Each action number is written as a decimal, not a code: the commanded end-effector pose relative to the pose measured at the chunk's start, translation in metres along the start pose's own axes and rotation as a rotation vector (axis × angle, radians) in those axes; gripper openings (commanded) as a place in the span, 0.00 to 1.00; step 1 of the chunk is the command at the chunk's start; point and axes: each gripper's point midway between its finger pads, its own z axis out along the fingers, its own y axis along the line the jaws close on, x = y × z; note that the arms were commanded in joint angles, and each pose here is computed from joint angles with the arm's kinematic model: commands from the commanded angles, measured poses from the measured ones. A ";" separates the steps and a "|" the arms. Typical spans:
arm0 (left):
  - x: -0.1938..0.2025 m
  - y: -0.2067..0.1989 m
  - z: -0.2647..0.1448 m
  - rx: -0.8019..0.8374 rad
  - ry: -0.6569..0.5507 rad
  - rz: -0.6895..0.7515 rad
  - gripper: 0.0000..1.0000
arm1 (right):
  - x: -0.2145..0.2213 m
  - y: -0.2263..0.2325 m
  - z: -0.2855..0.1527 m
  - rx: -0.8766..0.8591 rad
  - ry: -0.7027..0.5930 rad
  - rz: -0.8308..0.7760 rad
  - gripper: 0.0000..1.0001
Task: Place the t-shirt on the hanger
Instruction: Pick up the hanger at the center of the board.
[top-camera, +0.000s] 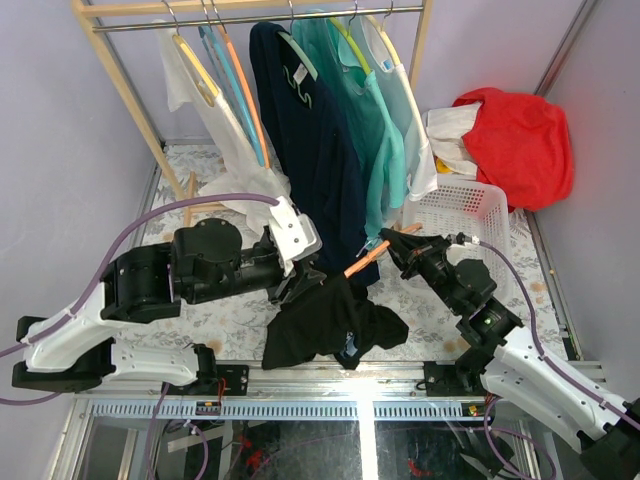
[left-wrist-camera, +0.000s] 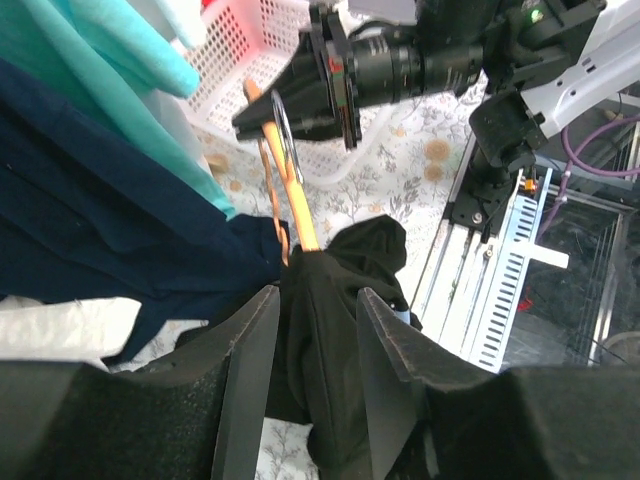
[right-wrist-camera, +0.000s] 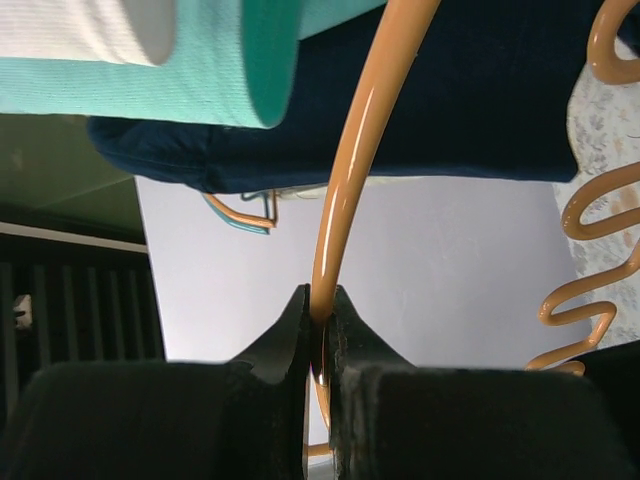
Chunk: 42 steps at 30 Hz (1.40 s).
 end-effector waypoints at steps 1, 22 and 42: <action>0.019 -0.002 0.006 -0.007 0.040 -0.052 0.38 | 0.006 0.066 -0.012 -0.213 0.016 0.086 0.00; 0.086 -0.008 0.047 -0.034 0.245 -0.073 0.47 | 0.008 0.076 -0.014 -0.237 0.024 0.091 0.00; 0.070 0.008 0.098 -0.140 0.173 -0.024 0.08 | 0.012 0.080 -0.020 -0.246 0.049 0.099 0.00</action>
